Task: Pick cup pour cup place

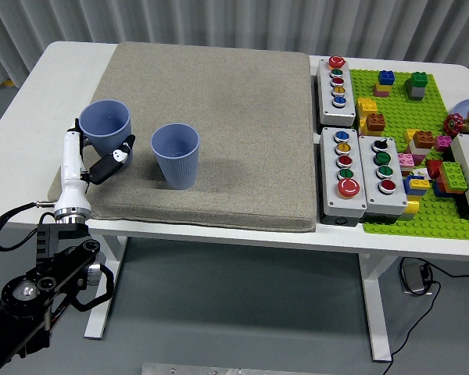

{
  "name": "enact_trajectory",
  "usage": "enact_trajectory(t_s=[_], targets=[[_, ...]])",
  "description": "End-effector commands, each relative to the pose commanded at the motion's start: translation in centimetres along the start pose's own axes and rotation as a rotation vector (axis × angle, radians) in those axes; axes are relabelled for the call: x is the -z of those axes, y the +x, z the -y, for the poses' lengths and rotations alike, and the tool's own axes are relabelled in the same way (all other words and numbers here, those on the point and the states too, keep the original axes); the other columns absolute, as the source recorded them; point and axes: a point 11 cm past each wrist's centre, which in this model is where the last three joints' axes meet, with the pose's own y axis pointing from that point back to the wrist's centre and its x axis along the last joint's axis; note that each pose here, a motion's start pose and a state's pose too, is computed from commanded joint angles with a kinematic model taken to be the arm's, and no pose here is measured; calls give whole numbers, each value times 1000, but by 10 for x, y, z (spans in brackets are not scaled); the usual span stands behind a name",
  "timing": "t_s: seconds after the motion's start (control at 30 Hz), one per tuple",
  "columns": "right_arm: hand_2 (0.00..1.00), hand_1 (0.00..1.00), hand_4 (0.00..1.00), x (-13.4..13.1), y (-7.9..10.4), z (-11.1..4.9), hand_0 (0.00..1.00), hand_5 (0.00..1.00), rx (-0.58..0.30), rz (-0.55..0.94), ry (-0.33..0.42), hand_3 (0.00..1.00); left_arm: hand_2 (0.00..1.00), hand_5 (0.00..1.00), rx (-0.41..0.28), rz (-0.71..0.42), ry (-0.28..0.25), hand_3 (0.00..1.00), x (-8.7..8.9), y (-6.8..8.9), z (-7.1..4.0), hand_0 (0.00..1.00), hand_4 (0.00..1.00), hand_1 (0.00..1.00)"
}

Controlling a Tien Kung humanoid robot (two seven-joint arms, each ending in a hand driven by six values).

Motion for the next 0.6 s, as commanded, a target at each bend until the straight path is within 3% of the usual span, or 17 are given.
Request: enact_trajectory(t_s=[0.23,0.27,0.6], targets=[[580,636,2,2,-1,0,685,155,2,1,2,581,615,113,19,55,-52,553,4,-3,-3,547,687,573],[580,636,2,2,-1,0,685,155,2,1,2,582,619,185,22,60,-60,553,4,-4,-4,547,727,575],[580,636,2,3,-2,-1,685,155,4,3,4,582,622,200,6,45,-26,559,17,-3,-11,549,732,576]])
